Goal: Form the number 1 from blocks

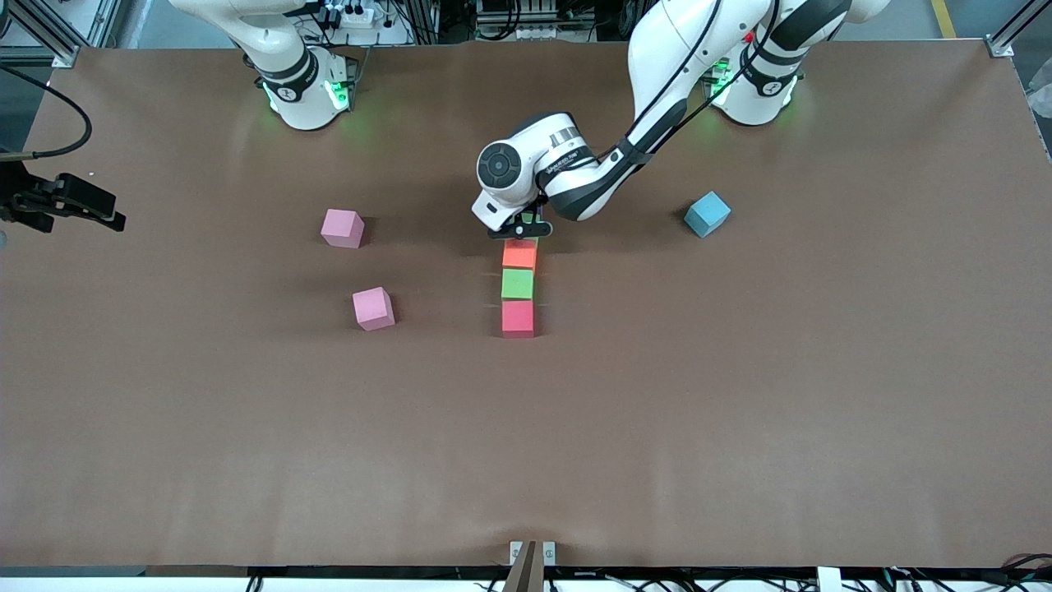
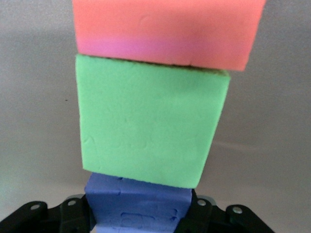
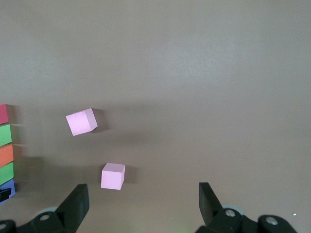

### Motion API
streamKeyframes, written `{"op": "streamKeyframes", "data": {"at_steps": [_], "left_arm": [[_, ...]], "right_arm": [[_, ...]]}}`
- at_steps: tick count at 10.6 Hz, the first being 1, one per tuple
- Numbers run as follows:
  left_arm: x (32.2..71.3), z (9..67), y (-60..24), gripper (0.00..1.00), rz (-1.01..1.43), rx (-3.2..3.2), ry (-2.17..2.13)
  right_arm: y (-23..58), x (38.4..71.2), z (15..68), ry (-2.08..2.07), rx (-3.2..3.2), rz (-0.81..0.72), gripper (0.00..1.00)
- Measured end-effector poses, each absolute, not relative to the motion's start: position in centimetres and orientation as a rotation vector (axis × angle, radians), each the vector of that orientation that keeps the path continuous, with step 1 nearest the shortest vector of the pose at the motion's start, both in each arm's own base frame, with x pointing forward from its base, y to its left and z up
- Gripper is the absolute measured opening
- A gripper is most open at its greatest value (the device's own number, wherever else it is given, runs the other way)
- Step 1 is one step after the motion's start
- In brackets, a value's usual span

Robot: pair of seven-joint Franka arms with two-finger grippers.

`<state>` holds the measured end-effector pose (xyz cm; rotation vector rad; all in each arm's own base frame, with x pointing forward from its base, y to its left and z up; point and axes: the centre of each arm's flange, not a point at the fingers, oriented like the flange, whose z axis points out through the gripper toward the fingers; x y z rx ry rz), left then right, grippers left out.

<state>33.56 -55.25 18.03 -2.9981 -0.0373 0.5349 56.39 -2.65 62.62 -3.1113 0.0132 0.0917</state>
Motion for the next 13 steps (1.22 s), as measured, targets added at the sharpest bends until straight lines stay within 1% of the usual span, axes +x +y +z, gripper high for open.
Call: {"op": "streamKeyframes", "data": {"at_steps": [5,6,8,9,11,13], "left_arm": [[34.5,18.4,-55.5,0.63,0.518,-3.016,-0.047],[34.6,18.4,-55.5,0.68,0.501,-3.016,-0.033],[34.8,18.6,-55.6,0.94,0.472,-3.017,-0.014],[34.9,18.7,-55.6,1.0,0.469,-3.02,-0.015],[35.1,19.0,-55.8,1.0,0.464,-3.024,-0.019],[35.2,20.8,-55.8,1.0,0.456,-3.002,-0.029]], "right_arm": [[-2.7,56.4,62.6,0.013,-3.112,0.092,1.0],[-2.7,56.4,62.6,0.013,-3.112,0.092,1.0],[-2.7,56.4,62.6,0.013,-3.112,0.092,1.0],[-2.7,56.4,62.6,0.013,-3.112,0.092,1.0],[-2.7,56.4,62.6,0.013,-3.112,0.092,1.0],[-2.7,56.4,62.6,0.013,-3.112,0.091,1.0]]}}
